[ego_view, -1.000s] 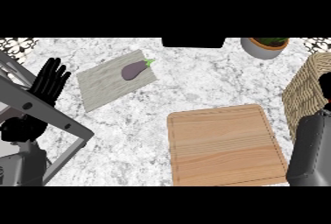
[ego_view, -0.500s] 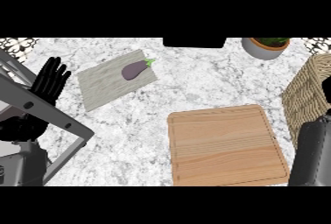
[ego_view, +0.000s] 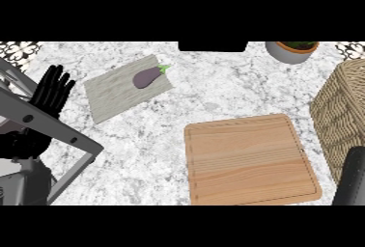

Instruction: Pick the bell pepper from the cutting board and place it in the basket

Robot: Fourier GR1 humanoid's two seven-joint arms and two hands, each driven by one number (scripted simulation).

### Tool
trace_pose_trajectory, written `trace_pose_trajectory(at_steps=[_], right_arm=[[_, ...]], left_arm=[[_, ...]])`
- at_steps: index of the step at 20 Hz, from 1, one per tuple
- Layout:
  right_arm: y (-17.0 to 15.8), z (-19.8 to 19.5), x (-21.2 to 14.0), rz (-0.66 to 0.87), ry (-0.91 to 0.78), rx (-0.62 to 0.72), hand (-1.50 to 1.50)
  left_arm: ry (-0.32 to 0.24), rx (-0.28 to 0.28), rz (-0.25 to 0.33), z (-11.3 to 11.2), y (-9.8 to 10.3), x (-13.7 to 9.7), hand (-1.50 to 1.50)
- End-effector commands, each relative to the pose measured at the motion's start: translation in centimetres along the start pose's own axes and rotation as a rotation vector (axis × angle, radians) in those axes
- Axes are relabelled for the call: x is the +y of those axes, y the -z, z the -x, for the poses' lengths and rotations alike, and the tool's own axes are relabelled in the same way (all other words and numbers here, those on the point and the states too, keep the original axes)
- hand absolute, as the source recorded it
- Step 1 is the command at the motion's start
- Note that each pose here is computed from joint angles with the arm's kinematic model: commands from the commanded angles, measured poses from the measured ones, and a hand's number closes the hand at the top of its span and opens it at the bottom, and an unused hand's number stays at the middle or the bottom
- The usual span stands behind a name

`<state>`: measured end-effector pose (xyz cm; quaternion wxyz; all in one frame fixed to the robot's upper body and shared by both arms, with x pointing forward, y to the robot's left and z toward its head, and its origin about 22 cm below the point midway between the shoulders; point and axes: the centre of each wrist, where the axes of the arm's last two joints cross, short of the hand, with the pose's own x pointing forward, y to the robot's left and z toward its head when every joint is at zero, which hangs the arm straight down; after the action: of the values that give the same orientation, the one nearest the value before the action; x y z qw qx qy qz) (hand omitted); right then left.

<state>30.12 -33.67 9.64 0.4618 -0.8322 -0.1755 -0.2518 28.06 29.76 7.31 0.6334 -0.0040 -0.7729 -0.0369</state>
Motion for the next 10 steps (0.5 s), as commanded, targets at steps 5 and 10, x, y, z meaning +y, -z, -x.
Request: trace_pose_trajectory(at_steps=[5, 10], right_arm=[[2.3, -0.5, -5.4, 0.166, 0.117, 0.25, -1.5], [1.7, 1.1, -8.4, 0.165, 0.177, 0.211, -1.5]], left_arm=[[-0.023, 0.109, -0.112, 2.7, -2.5, -2.2, 0.0], [-0.008, 0.107, -0.13, 3.2, -2.6, -1.8, 0.0]])
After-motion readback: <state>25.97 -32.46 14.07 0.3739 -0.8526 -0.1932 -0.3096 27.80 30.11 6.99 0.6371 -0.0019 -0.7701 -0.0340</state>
